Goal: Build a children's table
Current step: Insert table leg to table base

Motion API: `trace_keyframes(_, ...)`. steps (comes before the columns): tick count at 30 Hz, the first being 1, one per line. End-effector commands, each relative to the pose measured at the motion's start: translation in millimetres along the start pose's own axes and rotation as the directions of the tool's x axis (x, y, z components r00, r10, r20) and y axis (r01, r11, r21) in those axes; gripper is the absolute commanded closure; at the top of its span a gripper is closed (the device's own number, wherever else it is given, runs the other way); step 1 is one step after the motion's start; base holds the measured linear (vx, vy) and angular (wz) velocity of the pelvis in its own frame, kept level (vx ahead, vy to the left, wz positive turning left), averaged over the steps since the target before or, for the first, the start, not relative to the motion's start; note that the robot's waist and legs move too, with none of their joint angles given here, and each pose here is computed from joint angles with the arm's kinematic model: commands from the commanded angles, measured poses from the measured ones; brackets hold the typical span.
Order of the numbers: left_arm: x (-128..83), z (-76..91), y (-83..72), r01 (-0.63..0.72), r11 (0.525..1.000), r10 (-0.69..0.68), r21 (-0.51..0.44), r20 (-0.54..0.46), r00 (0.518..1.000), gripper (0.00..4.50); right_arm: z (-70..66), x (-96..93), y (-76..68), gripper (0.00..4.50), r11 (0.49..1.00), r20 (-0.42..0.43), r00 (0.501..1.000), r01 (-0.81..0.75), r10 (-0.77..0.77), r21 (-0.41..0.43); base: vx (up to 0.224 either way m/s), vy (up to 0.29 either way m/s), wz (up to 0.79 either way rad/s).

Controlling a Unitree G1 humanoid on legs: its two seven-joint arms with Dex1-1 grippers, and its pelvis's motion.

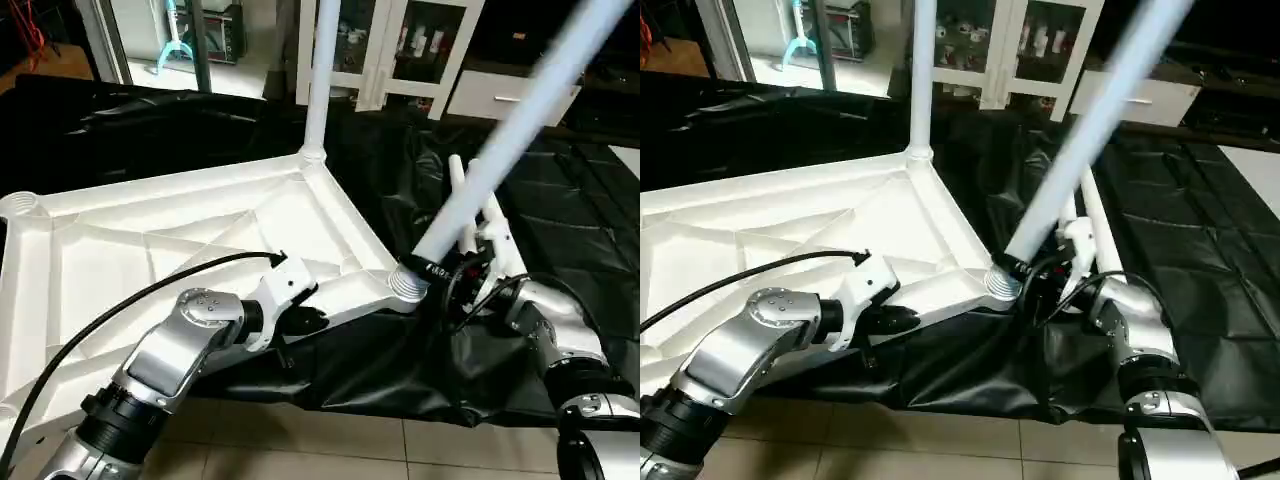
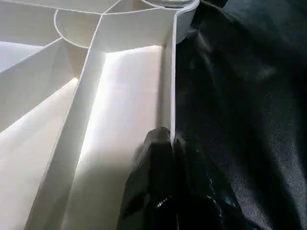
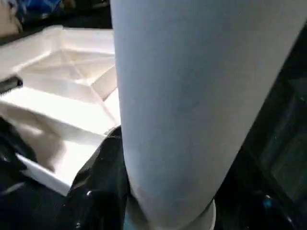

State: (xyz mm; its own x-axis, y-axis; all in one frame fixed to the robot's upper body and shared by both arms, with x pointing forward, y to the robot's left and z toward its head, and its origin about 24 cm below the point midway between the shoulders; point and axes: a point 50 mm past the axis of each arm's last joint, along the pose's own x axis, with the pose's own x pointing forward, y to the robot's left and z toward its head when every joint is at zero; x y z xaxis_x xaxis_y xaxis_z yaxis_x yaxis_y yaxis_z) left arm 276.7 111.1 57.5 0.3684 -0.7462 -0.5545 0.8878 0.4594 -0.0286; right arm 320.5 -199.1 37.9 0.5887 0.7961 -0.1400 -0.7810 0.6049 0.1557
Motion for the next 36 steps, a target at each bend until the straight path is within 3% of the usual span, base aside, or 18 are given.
trace_keyframes(1,-7,13.6,9.8,-0.074,0.996,0.071,0.045,0.051,0.996,4.50,-81.2,-20.0,26.2,2.60,0.988,-0.359,0.930,-0.024,0.078,0.152,0.000,0.000,0.00)
trace_keyframes(17,-8,12.7,11.1,-0.077,0.996,0.075,0.040,0.041,0.996,4.50,-83.0,-17.2,28.1,2.60,0.982,-0.293,0.956,0.038,0.017,0.183,0.000,0.000,0.00)
trace_keyframes(22,-5,13.0,14.6,-0.133,0.991,0.134,-0.016,0.031,0.991,4.50,-80.7,-5.1,23.8,2.60,0.968,-0.244,0.961,0.177,-0.131,0.178,0.000,0.000,0.00)
trace_keyframes(23,-1,13.9,18.9,-0.195,0.980,0.196,-0.050,0.019,0.980,4.50,-80.2,3.9,22.1,2.60,0.953,-0.245,0.944,0.264,-0.222,0.152,0.000,0.000,0.00)
trace_keyframes(26,5,16.1,24.3,-0.270,0.959,0.272,-0.081,0.010,0.962,4.50,-79.1,15.1,21.9,2.60,0.930,-0.245,0.921,0.342,-0.303,0.133,0.000,0.000,0.00)
trace_keyframes(30,14,28.1,39.2,-0.426,0.891,0.435,-0.154,0.025,0.900,4.50,-74.2,41.5,24.2,2.60,0.870,-0.262,0.862,0.477,-0.434,0.128,0.000,0.000,0.00)
trace_keyframes(33,20,50.1,49.4,-0.532,0.815,0.561,-0.228,0.083,0.824,4.50,-67.1,65.1,28.3,2.61,0.786,-0.280,0.787,0.601,-0.550,0.144,0.000,0.000,0.00)
trace_keyframes(36,23,62.7,50.7,-0.548,0.795,0.589,-0.260,0.118,0.799,4.50,-61.1,79.8,33.8,2.61,0.764,-0.277,0.770,0.626,-0.574,0.157,0.000,0.000,0.00)
